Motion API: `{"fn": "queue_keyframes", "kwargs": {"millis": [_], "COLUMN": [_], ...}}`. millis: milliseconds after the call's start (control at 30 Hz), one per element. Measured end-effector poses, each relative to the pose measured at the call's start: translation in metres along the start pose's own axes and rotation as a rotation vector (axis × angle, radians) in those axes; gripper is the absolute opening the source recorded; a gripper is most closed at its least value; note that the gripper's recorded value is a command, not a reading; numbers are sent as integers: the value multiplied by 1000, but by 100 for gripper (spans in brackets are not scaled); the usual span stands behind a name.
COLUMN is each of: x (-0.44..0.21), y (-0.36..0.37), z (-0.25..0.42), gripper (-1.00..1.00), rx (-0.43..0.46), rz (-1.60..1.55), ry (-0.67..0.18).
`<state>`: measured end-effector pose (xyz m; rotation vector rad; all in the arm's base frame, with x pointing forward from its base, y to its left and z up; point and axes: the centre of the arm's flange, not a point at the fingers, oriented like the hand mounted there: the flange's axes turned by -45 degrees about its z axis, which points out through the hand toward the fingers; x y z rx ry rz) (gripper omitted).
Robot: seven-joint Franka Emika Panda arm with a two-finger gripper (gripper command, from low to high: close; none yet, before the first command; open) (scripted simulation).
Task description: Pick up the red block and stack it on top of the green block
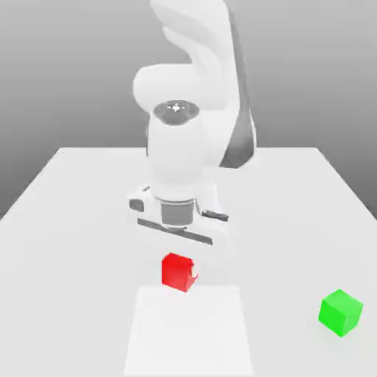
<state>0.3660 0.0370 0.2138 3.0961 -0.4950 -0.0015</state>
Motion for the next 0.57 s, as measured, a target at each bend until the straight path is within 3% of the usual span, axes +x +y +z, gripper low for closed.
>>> {"fn": "queue_keyframes", "kwargs": {"millis": [267,433,467,567], "x": [-54,-58,-59,-59], "y": [-209,-230,-230,-230], "z": [-30,14,25,25], "gripper": [-100,-100,100,100], "rx": [3,7,7,7], "rz": [-428,-453,-454,-454], "ry": [2,3,3,3]}}
